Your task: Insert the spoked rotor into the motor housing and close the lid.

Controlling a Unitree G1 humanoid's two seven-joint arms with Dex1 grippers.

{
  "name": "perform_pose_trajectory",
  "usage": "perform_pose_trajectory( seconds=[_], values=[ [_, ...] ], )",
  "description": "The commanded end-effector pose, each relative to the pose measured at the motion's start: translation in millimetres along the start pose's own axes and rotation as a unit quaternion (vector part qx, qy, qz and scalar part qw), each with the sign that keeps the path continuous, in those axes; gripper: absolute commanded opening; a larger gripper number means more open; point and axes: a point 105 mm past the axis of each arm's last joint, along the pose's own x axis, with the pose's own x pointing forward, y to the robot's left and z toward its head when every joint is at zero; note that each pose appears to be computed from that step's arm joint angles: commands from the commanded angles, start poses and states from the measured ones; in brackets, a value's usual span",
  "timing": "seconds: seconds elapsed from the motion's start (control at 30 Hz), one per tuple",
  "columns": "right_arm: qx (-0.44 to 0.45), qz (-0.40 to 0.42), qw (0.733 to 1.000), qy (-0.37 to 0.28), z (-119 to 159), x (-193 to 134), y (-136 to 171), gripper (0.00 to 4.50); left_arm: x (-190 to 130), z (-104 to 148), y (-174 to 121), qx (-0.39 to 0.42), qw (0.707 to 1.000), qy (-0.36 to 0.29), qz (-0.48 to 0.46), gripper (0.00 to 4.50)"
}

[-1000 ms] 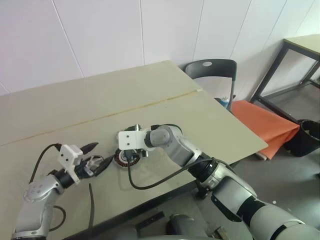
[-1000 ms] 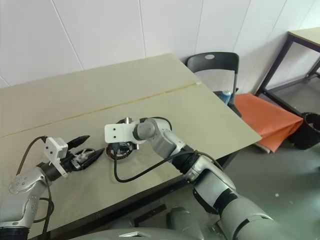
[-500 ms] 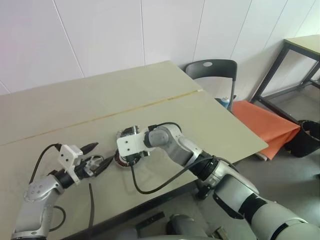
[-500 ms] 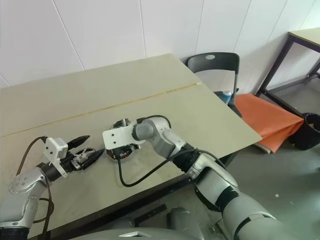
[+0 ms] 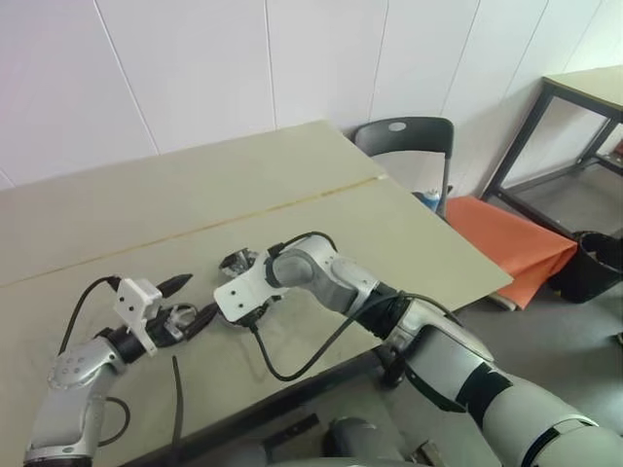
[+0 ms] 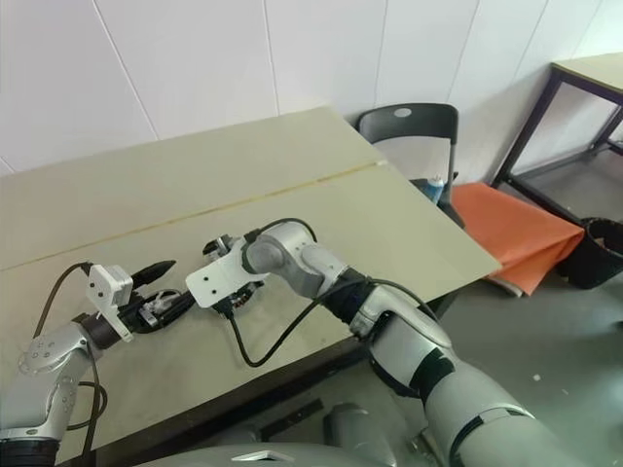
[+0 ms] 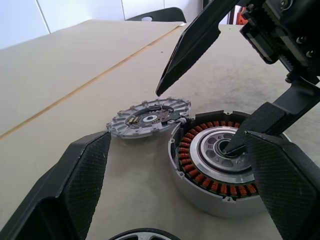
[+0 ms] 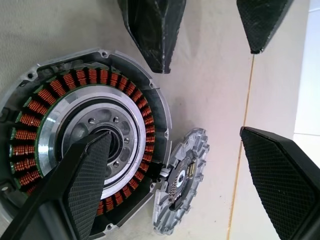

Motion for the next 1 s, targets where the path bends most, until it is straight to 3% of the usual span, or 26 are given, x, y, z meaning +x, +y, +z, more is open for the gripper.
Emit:
perform_pose_trajectory(
  seconds=[0.03,0.4,0.53,0.87,1.0],
  values=[
    [-0.041,0.011,0.999,0.008,-1,0,-3,4.33,1,6,2,0.016,1.000,-0.010,0.003,4.50],
    [-0.056,0.013,0.998,-0.002,0,8,0,4.33,3,7,3,0.017,1.000,-0.011,0.003,4.50],
    [-0.045,0.031,0.998,-0.020,0,8,9,3.49,2,7,4,0.018,1.000,-0.010,0.006,4.50],
    [-0.030,0.070,0.997,-0.015,-13,7,32,0.07,1,7,7,0.021,1.000,-0.009,0.010,4.50],
    [-0.031,0.066,0.997,-0.010,-16,7,33,0.03,2,7,8,0.023,1.000,-0.009,0.010,4.50]
  ],
)
